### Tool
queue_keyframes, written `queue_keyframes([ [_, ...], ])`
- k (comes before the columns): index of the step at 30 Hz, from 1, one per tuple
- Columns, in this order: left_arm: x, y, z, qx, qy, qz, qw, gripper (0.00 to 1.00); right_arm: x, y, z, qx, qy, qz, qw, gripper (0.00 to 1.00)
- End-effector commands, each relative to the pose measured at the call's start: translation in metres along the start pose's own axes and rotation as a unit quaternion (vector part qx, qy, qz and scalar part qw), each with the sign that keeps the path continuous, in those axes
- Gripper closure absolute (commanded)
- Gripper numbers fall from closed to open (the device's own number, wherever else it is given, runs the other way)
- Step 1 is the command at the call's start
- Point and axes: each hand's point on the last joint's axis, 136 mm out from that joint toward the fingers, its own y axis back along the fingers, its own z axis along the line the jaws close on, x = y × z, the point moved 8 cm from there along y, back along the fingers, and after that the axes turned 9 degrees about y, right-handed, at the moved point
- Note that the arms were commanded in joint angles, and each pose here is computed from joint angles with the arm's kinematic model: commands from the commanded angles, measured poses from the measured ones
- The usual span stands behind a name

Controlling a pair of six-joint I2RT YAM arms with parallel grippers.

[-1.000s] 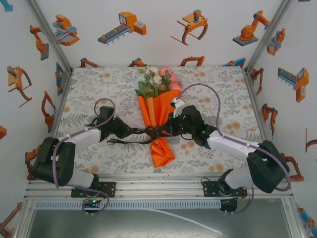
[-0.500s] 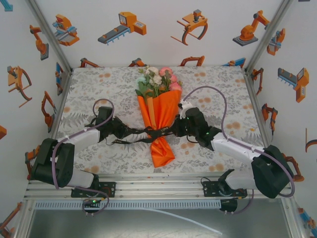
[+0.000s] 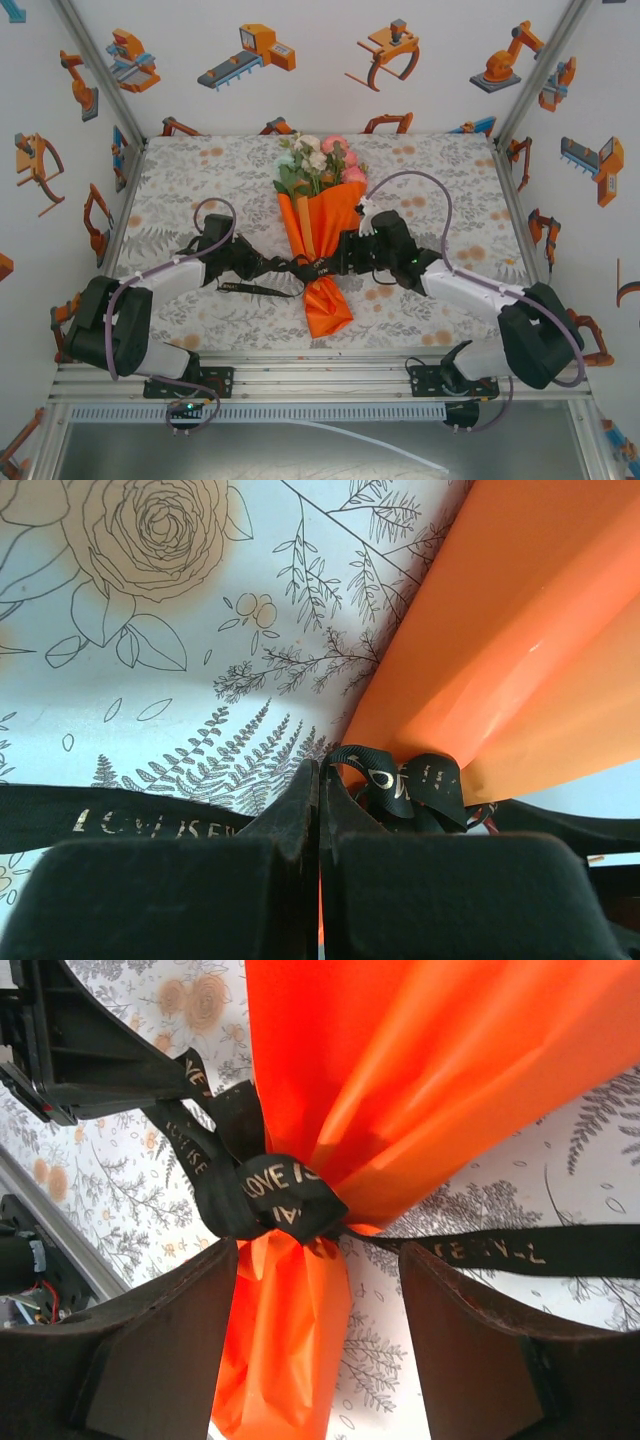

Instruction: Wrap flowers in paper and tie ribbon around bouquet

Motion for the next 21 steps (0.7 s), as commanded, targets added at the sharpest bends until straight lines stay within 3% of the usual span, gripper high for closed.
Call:
queue_keyframes([
  [1, 0.000, 0.000, -0.005, -0.004, -0.012, 0.000, 1.000, 1.00, -0.014, -0.009, 0.006, -0.031, 0.016, -0.014, 0.999, 0.39],
  [7, 0.001, 0.000, -0.005, -0.006, -0.013, 0.000, 1.000, 1.00, -0.018, -0.027, 0.001, -0.037, 0.023, -0.015, 0.999, 0.39],
  [12, 0.002, 0.001, -0.005, -0.007, -0.015, -0.002, 1.000, 1.00, -0.023, -0.038, 0.001, -0.057, 0.020, -0.011, 0.998, 0.48],
  [15, 0.002, -0.002, -0.001, -0.008, -0.008, 0.001, 1.000, 1.00, -0.024, -0.041, 0.002, -0.063, 0.019, -0.010, 0.998, 0.60],
  [21, 0.003, 0.001, -0.001, -0.006, -0.004, -0.005, 1.000, 1.00, -0.026, -0.039, 0.002, -0.063, 0.018, -0.017, 0.998, 0.97],
])
